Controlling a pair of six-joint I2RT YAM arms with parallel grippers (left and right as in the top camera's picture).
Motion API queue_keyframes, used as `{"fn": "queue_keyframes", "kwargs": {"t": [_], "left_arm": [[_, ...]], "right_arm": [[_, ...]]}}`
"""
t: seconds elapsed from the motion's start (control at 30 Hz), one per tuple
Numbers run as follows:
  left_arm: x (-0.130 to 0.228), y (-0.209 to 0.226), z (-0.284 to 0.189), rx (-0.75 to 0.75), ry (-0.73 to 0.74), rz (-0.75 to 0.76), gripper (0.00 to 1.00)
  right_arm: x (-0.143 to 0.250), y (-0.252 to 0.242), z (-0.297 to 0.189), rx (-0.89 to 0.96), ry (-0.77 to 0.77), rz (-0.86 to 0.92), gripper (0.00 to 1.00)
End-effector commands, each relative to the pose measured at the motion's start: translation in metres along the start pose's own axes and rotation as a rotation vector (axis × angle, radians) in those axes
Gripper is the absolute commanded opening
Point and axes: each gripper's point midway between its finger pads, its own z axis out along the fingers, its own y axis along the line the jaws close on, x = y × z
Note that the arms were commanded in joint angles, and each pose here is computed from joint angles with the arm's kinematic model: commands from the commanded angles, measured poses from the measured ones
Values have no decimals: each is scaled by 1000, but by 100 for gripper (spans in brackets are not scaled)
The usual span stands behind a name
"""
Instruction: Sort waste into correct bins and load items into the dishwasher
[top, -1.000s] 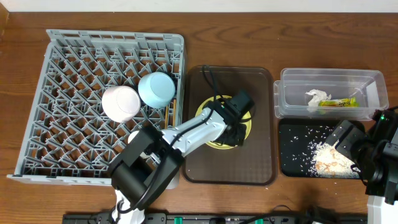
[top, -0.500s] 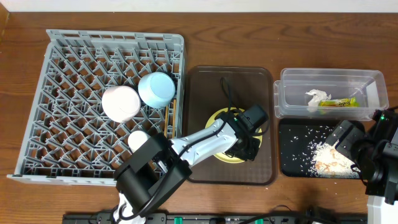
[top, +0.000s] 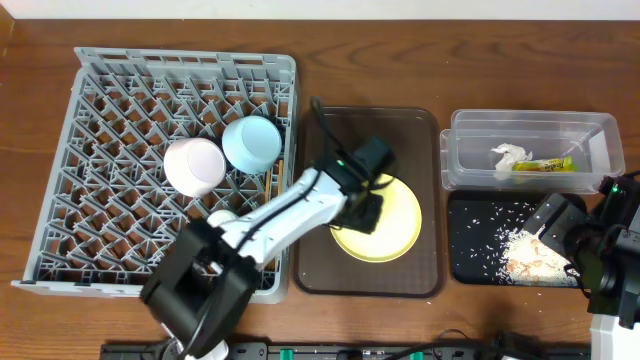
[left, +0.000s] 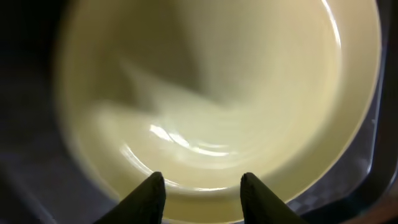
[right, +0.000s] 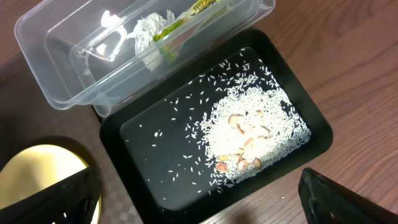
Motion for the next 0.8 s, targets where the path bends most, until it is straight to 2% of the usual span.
{"fn": "queue_keyframes", "kwargs": {"t": [0.0,0.13,0.2,0.47,0.63,0.77], "left_arm": [[-6,10,-5,-49,-24,-13,42],[0,3,-1,-46,-18,-10,44],[3,-5,2,-40,-22,17,48],[4,-70,13,36,-129,288,52],[1,-98,27,9,-220,374,52],[0,-105,39,-20,-252,398,52]], "right_arm": [[-4,0,-4,0,-17,10,99],[-4,0,-4,0,-17,10,99],[-3,0,-4,1,-16,10,99],[-3,0,-4,1,-16,10,99],[-4,0,-4,0,-17,10,99],[-3,0,-4,1,-16,10,99]]}}
